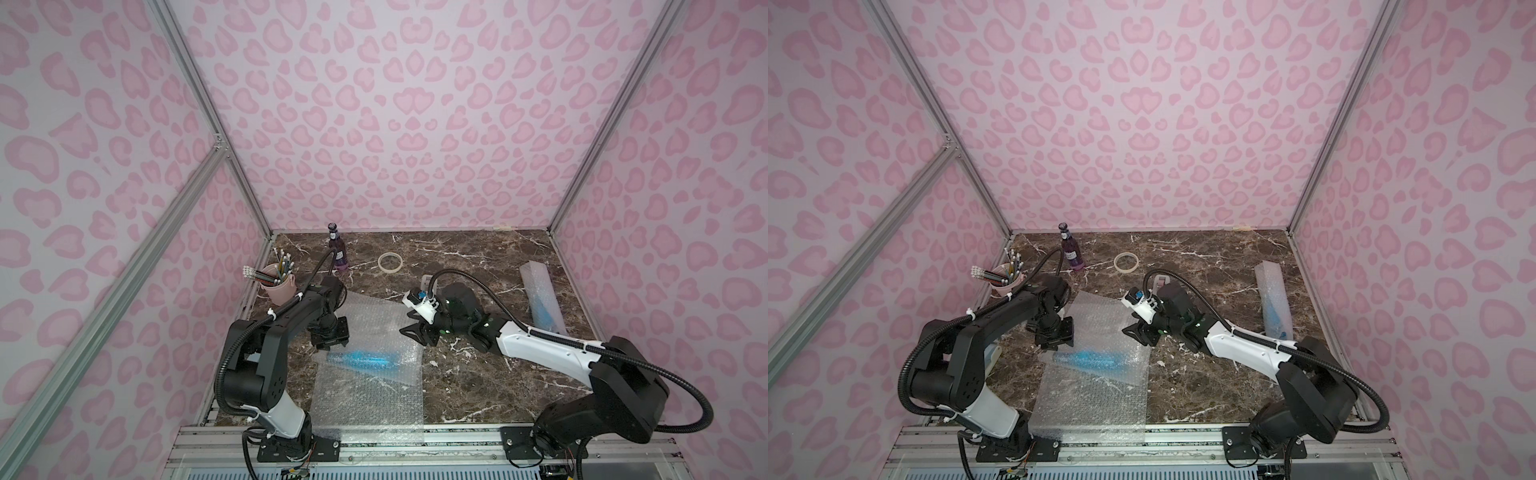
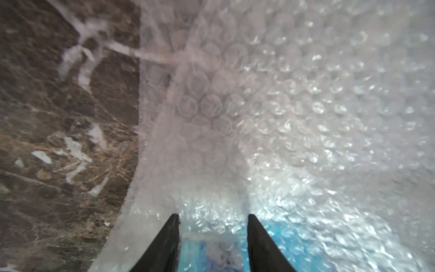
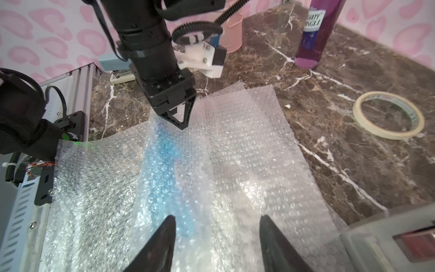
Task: Wrap wine bottles in bubble wrap
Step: Wrap the wine bottle in bubble wrap.
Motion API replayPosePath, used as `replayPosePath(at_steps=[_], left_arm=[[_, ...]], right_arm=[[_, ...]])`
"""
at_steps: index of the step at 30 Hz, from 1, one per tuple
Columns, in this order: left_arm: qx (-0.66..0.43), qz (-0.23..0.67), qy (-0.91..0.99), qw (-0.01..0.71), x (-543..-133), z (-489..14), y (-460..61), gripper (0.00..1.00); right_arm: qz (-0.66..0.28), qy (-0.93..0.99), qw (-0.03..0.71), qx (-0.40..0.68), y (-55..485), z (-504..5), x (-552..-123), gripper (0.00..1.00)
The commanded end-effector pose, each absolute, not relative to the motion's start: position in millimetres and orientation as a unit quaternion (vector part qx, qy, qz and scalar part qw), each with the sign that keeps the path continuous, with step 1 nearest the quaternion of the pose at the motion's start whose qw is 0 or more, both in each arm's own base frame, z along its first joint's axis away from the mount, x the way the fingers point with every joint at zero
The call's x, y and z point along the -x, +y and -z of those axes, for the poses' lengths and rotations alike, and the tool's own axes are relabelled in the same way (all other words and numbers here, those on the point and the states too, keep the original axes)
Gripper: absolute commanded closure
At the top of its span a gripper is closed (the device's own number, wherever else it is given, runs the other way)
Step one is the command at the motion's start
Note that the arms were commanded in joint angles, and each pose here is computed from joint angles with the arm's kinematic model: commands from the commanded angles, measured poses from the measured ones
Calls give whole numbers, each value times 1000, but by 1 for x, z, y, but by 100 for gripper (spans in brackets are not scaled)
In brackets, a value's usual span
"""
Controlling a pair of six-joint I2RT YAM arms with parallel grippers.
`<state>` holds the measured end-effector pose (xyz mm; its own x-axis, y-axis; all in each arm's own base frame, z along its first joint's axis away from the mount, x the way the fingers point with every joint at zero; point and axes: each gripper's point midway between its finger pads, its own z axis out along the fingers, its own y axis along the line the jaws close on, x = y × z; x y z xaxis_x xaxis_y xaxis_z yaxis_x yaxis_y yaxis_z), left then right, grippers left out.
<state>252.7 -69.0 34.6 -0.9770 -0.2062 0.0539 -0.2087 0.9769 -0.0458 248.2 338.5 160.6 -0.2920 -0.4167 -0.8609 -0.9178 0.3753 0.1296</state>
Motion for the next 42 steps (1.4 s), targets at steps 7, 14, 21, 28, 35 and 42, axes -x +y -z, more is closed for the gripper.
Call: replayPosePath(at_steps=[7, 14, 21, 28, 35, 42], left_arm=[[-90, -29, -995, 29, -251, -40, -74, 51], [-73, -35, -996, 26, -252, -46, -80, 50], [-61, -41, -997, 0, -260, -62, -81, 47], [-19, -58, -996, -71, -278, -103, -85, 42], [82, -85, -984, -136, -281, -137, -94, 41], [187, -68, -964, -177, -269, -156, -89, 41]], right_arm=[[-357, 672, 340, 552, 385, -138, -187, 30], [-340, 680, 305, 574, 411, -104, -204, 25], [-338, 704, 242, 575, 408, -59, -200, 23], [-347, 710, 206, 577, 399, -42, -186, 22], [-350, 709, 194, 580, 396, -36, -176, 22], [-351, 708, 196, 581, 401, -31, -175, 22]])
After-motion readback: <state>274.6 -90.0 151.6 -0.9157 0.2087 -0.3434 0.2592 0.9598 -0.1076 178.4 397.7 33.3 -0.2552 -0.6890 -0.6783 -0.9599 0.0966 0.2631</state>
